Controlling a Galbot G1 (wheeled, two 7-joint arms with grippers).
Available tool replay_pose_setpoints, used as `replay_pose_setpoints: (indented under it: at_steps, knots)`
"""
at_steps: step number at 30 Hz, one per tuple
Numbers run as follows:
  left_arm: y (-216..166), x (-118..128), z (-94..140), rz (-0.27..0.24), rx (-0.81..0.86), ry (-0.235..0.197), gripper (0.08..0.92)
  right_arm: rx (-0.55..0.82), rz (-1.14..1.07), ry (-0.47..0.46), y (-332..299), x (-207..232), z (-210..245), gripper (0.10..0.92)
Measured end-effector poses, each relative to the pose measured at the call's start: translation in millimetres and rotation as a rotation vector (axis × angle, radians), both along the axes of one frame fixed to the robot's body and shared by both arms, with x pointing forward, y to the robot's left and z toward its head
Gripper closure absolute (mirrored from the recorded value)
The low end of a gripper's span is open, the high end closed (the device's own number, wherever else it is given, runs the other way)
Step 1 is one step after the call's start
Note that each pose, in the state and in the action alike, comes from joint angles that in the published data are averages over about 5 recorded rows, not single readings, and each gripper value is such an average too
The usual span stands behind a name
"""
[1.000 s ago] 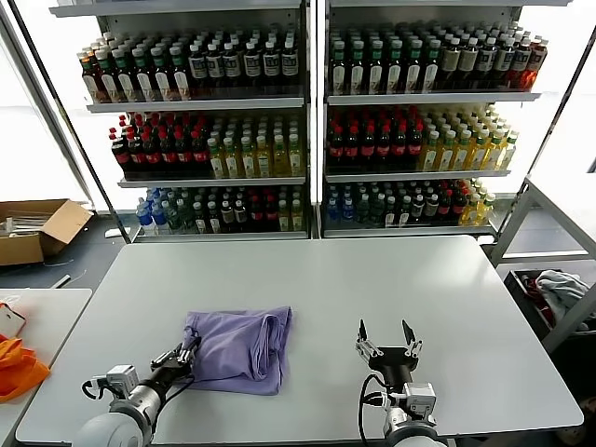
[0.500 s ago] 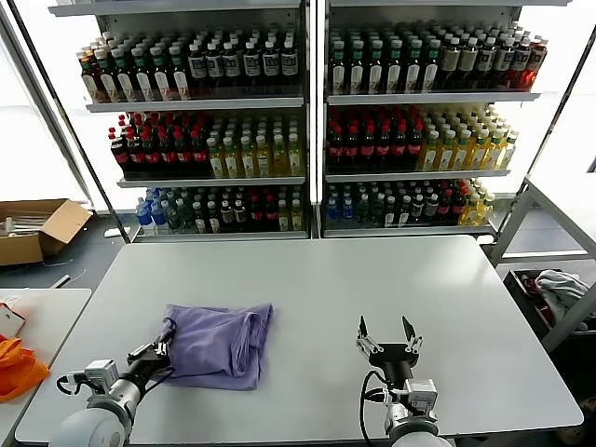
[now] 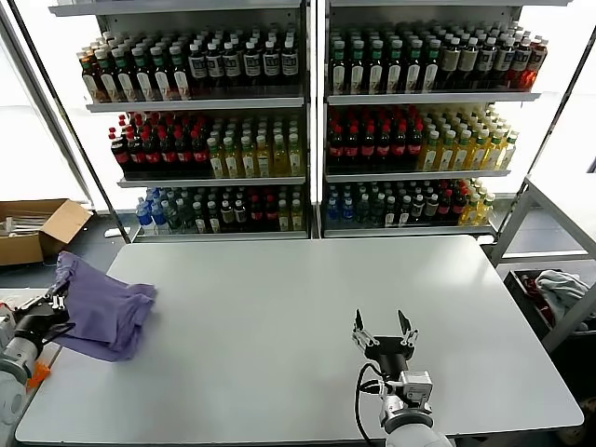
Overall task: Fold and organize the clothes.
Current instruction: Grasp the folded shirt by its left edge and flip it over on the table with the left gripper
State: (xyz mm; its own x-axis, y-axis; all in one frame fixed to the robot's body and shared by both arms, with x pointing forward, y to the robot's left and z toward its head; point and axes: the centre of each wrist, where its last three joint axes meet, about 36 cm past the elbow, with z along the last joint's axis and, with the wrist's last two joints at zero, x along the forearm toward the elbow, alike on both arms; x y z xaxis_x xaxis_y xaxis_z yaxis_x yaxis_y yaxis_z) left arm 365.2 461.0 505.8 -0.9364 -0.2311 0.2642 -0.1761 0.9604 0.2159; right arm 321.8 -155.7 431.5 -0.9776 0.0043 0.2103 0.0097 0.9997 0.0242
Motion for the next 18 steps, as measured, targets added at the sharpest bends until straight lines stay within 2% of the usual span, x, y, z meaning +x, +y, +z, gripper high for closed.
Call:
replay_pose_setpoints:
  at_steps: [4,8,12,18]
  knots:
    - [-3,-3,11,-0.012,0.043,-0.018,0.881,-0.005,-0.004,0.008,1,-1,-2,0.200]
    - [-27,-6,8,-0.061,0.051,-0.017,0.881,-0.014,-0.016,0.015,0,-3,-3,0.200]
    - [-71,-8,-7,-0.141,0.008,0.002,0.881,-0.027,-0.028,0.023,-2,-7,-4,0.200]
    - [-150,-7,-48,-0.267,-0.087,0.055,0.881,-0.059,-0.046,0.047,-3,-17,-5,0.200]
